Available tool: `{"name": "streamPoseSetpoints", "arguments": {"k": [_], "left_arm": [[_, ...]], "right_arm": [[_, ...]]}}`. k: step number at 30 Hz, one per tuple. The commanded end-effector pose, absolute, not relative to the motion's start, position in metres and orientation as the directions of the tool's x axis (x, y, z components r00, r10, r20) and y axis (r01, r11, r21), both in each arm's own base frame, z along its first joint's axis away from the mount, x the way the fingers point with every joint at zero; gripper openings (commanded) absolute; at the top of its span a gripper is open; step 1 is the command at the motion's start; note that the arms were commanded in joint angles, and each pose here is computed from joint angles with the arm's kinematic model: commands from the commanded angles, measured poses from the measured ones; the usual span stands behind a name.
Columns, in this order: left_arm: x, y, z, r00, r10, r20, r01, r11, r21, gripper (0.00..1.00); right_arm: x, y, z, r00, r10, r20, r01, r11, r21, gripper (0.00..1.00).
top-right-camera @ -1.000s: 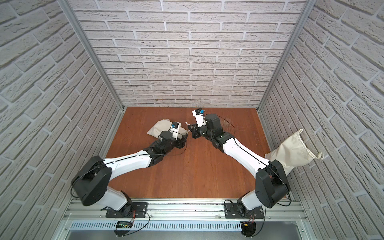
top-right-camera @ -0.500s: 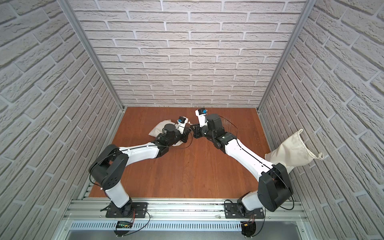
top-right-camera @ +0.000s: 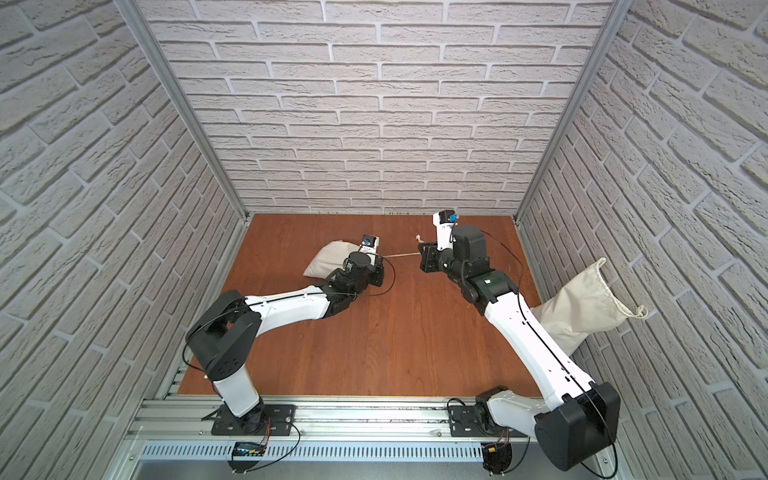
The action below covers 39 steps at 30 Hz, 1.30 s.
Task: Close the soil bag
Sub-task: Frap the soil bag at the center of the board, then move the soil bag to the center of the board.
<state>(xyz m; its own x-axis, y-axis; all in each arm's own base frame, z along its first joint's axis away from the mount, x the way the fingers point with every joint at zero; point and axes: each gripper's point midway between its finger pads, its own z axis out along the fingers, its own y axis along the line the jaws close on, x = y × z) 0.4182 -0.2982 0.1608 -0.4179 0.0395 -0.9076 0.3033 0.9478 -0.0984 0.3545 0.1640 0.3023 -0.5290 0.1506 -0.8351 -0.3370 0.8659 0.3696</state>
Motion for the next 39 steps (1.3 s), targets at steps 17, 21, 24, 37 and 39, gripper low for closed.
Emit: {"name": "streamPoseSetpoints", "arguments": {"k": [17, 21, 24, 37, 39], "left_arm": [[0.348, 0.016, 0.135, -0.664, -0.109, -0.740, -0.544, 0.749, 0.378, 0.10], [0.359, 0.005, 0.146, -0.647, -0.063, -0.760, -0.529, 0.754, 0.389, 0.07], [0.381, -0.051, 0.122, -0.687, 0.024, -0.726, -0.394, 0.828, 0.400, 0.06], [0.430, -0.156, 0.020, -0.814, -0.074, -0.576, -0.186, 0.973, 0.138, 0.20], [0.435, -0.146, 0.025, -0.808, -0.098, -0.581, -0.200, 0.973, 0.114, 0.32]], "right_arm": [[0.387, 0.093, 0.325, -0.418, 0.332, -0.846, -0.139, 0.897, 0.421, 0.03], [0.388, 0.094, 0.280, -0.519, 0.314, -0.795, -0.089, 0.905, 0.416, 0.03], [0.383, 0.075, 0.253, -0.559, 0.289, -0.777, 0.012, 0.940, 0.341, 0.03], [0.319, -0.038, 0.279, -0.576, 0.132, -0.807, 0.376, 0.919, -0.118, 0.64], [0.305, -0.069, 0.302, -0.556, 0.107, -0.824, 0.487, 0.845, -0.219, 0.74]]}}
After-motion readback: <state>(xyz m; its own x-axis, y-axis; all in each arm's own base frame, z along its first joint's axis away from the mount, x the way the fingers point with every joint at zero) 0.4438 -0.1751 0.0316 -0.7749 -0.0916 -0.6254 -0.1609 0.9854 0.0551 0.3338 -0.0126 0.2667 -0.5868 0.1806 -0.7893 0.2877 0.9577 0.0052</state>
